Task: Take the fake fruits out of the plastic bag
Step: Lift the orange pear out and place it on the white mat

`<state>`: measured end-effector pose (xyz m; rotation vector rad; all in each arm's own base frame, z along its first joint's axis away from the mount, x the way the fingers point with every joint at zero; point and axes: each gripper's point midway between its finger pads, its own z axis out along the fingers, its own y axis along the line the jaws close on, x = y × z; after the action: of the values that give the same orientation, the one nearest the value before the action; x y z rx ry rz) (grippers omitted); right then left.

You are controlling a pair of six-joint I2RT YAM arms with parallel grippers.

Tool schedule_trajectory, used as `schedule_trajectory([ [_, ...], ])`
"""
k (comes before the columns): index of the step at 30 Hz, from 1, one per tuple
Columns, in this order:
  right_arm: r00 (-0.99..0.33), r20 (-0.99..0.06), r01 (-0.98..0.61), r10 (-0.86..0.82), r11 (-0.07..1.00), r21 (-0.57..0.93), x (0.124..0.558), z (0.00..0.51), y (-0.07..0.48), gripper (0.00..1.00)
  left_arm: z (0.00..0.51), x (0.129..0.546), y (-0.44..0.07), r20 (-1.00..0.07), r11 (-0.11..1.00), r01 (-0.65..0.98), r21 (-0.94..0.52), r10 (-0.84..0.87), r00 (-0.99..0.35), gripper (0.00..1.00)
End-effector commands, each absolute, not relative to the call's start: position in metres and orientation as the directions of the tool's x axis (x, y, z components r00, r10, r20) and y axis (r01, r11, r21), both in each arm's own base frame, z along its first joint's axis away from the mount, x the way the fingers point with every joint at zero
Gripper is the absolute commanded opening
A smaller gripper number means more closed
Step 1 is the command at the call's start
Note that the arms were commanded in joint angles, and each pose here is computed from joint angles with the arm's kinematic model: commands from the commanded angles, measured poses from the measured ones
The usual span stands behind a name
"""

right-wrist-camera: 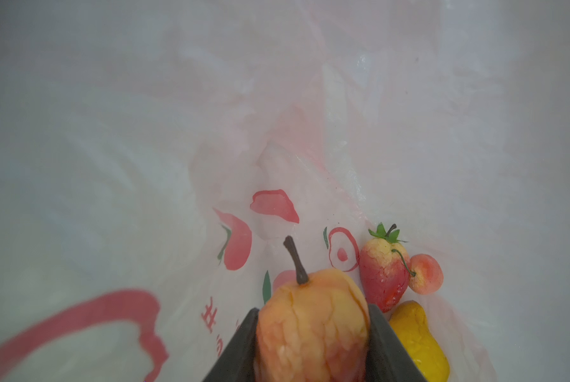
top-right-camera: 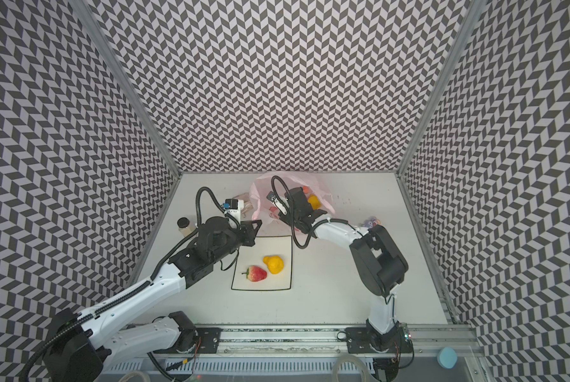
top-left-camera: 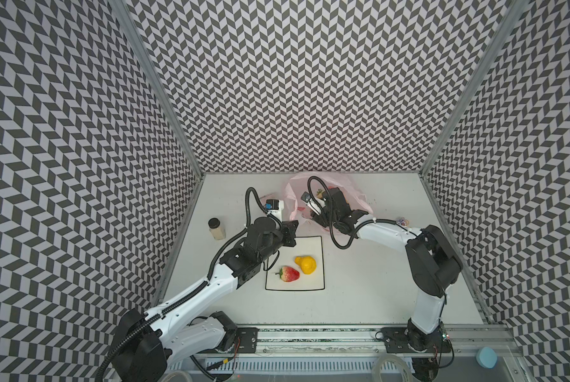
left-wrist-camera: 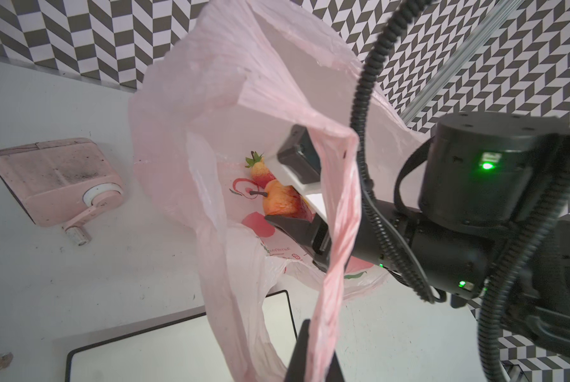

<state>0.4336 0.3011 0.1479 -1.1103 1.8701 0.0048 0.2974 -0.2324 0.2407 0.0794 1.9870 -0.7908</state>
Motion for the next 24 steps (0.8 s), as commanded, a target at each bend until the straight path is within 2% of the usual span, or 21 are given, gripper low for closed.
schedule_trajectory([
  [1, -0.160, -0.779, -0.680, -0.606, 0.640, -0.358, 0.418, 0.185, 0.296, 0.19, 0.237, 0.302, -0.228, -0.807, 0.798, 0.339, -0.498, -0.283, -0.519, 0.00],
  [6, -0.181, -0.821, -0.718, -0.541, 0.644, -0.266, 0.385, 0.211, 0.289, 0.19, 0.235, 0.306, -0.226, -0.812, 0.801, 0.336, -0.495, -0.289, -0.507, 0.00],
  [10, -0.230, -0.849, -0.772, -0.475, 0.620, -0.137, 0.345, 0.220, 0.288, 0.19, 0.231, 0.313, -0.223, -0.809, 0.803, 0.329, -0.497, -0.293, -0.509, 0.00],
  [16, -0.239, -0.845, -0.859, -0.478, 0.509, -0.045, 0.278, 0.200, 0.305, 0.19, 0.235, 0.329, -0.217, -0.794, 0.781, 0.312, -0.540, -0.350, -0.497, 0.00],
  [19, -0.275, -0.837, -0.866, -0.473, 0.500, 0.002, 0.266, 0.187, 0.312, 0.18, 0.238, 0.333, -0.218, -0.793, 0.778, 0.315, -0.544, -0.355, -0.494, 0.00],
  [24, -0.354, -0.811, -0.852, -0.465, 0.518, 0.075, 0.270, 0.168, 0.327, 0.18, 0.241, 0.335, -0.219, -0.798, 0.777, 0.321, -0.542, -0.356, -0.487, 0.00],
])
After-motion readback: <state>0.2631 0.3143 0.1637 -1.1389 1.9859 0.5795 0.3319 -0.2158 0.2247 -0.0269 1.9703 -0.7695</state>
